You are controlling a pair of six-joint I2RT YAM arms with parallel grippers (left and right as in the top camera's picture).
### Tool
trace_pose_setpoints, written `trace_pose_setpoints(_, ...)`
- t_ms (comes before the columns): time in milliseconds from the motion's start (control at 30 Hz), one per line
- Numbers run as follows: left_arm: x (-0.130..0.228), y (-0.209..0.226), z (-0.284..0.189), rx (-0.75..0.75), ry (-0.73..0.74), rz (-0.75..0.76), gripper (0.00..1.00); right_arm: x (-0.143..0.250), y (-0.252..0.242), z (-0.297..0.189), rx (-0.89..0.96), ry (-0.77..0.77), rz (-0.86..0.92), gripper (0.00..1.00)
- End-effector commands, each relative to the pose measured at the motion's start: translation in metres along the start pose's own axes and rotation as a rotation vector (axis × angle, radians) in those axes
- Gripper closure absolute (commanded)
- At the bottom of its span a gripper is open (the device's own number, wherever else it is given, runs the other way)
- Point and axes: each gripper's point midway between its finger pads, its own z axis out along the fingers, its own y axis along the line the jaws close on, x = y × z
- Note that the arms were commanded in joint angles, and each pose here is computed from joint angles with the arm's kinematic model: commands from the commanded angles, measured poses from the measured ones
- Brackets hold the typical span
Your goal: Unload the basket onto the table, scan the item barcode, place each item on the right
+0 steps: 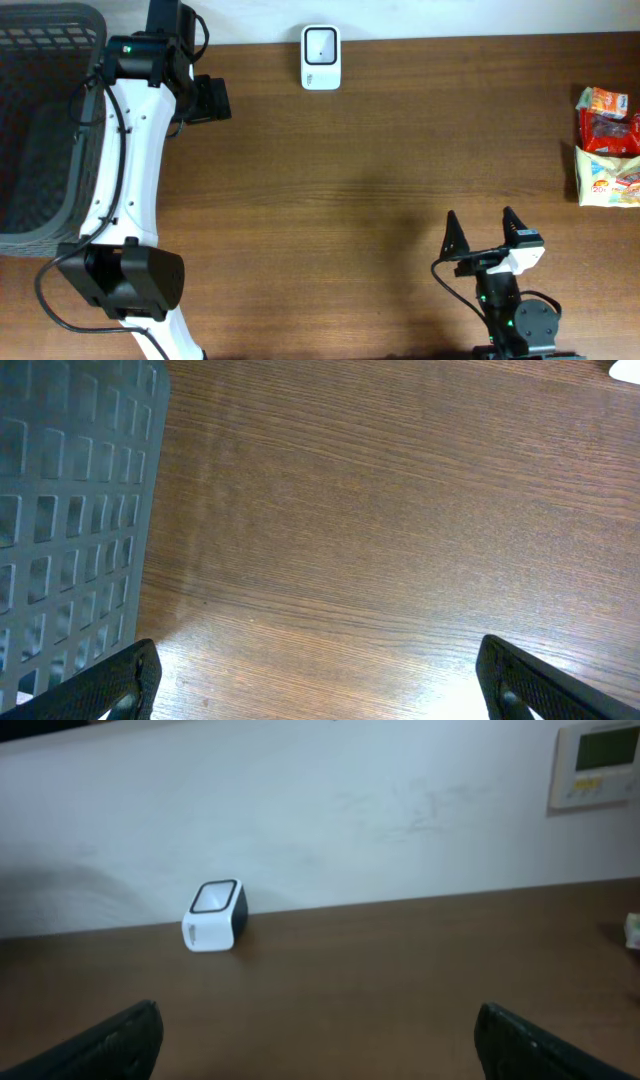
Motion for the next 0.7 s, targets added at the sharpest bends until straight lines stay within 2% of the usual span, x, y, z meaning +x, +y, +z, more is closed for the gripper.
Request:
trace_pose_setpoints(0, -0.002, 0.003, -0.004, -0.005, -0.013, -0.014, 0.01, 0.01, -0.008, 0.0, 0.048, 0.026, 0.008, 0.01)
trace_pose_setpoints(33, -0.002, 0.003, -0.004, -0.005, -0.013, -0.014, 0.01, 0.028, -0.014, -0.002, 0.075, 0.096, 0.009, 0.01)
trace_pose_setpoints(100, -0.002, 0.003, -0.004, -0.006, -0.013, -0.014, 0.01, 0.033, -0.018, -0.002, 0.089, 0.121, -0.019, 0.01)
trace_pose_setpoints(300, -0.002, 0.003, -0.004, -0.005, -0.013, -0.014, 0.01, 0.03, -0.02, -0.002, 0.1, 0.106, -0.022, 0.02)
trace_pose_setpoints(367, -0.002, 0.003, -0.004, -0.005, -0.013, -0.014, 0.01, 0.03, -0.02, -0.002, 0.096, 0.108, -0.048, 0.02)
trace_pose_setpoints(467, -0.002, 0.003, -0.004, -0.005, -0.013, -0.014, 0.01, 0.03, -0.02, -0.002, 0.085, 0.117, -0.21, 0.01)
trace_pose_setpoints(667, -0.002, 0.003, -0.004, -0.005, -0.013, -0.014, 0.01, 0.031, -0.015, -0.002, 0.067, 0.118, -0.225, 0.01)
